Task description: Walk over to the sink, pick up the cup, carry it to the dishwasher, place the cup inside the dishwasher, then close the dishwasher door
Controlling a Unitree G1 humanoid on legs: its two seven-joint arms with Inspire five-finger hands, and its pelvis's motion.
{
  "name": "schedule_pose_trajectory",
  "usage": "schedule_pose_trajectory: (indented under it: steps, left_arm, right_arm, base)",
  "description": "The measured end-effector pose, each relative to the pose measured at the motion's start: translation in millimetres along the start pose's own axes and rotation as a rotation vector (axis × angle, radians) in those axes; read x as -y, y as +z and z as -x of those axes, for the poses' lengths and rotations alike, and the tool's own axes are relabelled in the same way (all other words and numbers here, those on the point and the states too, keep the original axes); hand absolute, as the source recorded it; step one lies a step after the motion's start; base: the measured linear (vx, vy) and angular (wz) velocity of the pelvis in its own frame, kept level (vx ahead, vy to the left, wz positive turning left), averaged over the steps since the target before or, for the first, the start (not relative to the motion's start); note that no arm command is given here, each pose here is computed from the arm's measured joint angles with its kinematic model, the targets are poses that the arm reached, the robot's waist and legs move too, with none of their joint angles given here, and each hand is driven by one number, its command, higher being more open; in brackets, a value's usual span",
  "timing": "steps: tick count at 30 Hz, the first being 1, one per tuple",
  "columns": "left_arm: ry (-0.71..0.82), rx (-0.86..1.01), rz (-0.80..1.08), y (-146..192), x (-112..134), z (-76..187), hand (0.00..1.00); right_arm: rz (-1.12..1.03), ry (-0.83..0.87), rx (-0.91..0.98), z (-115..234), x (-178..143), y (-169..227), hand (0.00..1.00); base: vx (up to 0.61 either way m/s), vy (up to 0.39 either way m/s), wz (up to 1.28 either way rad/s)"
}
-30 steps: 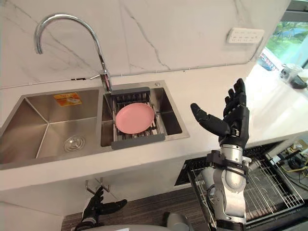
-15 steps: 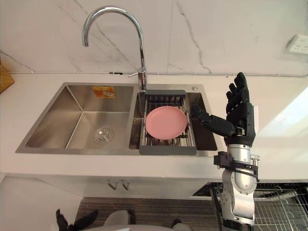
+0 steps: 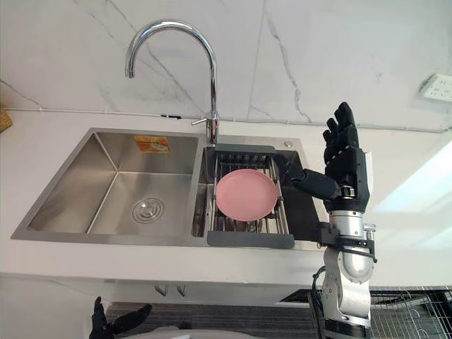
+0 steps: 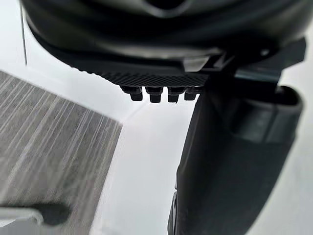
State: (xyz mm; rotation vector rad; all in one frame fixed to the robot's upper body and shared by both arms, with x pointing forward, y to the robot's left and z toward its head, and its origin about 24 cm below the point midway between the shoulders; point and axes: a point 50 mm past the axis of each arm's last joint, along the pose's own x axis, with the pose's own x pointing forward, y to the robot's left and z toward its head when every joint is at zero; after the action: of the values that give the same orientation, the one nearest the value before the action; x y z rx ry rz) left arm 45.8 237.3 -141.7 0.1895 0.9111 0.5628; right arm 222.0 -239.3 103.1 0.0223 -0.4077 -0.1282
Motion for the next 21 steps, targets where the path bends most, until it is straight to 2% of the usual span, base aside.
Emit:
schedule_pose_trajectory:
  steps: [2, 5, 6, 10, 15, 21]
  left_arm:
    - [-0.034, -0.047, -0.012, -9, -2, 0, 1.00]
    - [-0.081, -0.123, -0.048, -23, -9, 2, 1.00]
    - [-0.098, -0.148, -0.059, -26, -12, 2, 1.00]
    - [-0.120, -0.163, -0.076, -24, -15, -3, 1.00]
    - [-0.128, -0.182, -0.080, -25, -15, -2, 1.00]
    - [-0.131, -0.190, -0.083, -27, -15, -2, 1.00]
  right_arm:
    - [0.110, -0.002, -0.049, 0, 9, -4, 1.00]
    - [0.391, 0.035, -0.098, -3, 21, -2, 1.00]
    - [0.550, 0.067, -0.106, -6, 25, 2, 1.00]
    - [0.922, 0.177, -0.114, -13, 32, 8, 1.00]
    - [1.158, 0.349, -0.100, -17, 22, 6, 1.00]
    - [1.240, 0.565, -0.084, -17, 0, -4, 1.00]
  base:
    - [0.00, -0.012, -0.10]
    - [0.01, -0.003, -0.14]
    - [0.01, 0.000, -0.11]
    - [0.00, -0.003, -0.05]
    - [0.00, 0.000, 0.00]
    - [-0.04, -0.014, 0.06]
